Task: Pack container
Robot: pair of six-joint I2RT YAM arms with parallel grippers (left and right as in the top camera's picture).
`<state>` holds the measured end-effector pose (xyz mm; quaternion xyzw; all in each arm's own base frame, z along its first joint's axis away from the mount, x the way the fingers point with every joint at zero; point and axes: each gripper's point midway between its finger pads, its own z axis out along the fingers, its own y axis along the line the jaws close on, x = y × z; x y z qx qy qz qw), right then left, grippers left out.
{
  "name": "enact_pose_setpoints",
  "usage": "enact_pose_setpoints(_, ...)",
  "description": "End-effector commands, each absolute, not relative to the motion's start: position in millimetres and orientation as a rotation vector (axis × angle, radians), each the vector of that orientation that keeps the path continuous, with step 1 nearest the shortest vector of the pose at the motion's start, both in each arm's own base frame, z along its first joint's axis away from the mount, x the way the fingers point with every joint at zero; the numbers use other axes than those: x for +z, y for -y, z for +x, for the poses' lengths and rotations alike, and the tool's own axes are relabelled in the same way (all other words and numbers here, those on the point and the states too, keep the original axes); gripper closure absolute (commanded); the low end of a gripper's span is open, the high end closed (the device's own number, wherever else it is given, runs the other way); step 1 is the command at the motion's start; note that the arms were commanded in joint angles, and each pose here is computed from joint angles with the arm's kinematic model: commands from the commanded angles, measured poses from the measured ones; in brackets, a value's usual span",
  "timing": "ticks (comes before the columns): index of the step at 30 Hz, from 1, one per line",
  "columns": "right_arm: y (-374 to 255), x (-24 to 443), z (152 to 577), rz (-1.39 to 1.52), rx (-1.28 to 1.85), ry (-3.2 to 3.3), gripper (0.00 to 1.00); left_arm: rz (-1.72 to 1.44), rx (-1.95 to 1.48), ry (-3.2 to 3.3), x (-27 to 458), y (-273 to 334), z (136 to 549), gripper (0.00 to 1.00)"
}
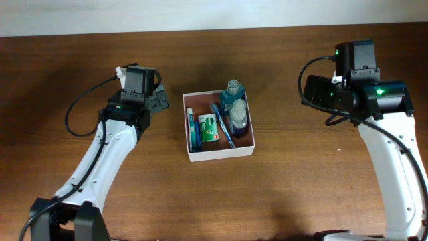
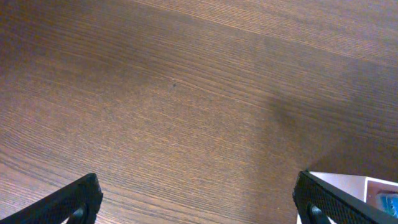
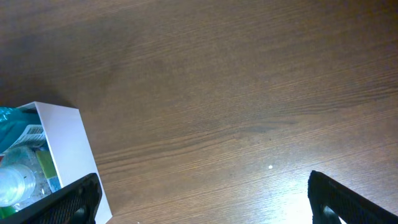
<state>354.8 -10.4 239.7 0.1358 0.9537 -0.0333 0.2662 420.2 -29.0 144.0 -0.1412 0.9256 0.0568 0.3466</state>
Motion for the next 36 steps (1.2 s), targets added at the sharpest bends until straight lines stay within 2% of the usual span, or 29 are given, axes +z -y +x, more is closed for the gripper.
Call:
enact_pose_setpoints(1,13.3,238.5,355.3,0.379,-0.103,-2.576,0.02,-0.370,0.158,-2.378,153.0,26.3,422.1,0.01)
enact_pose_setpoints(36,13.4,247.2,351.8,0.379,-0.096,-2.550,0.01,-0.370,0.158,-2.378,153.0,26.3,422.1,0.01)
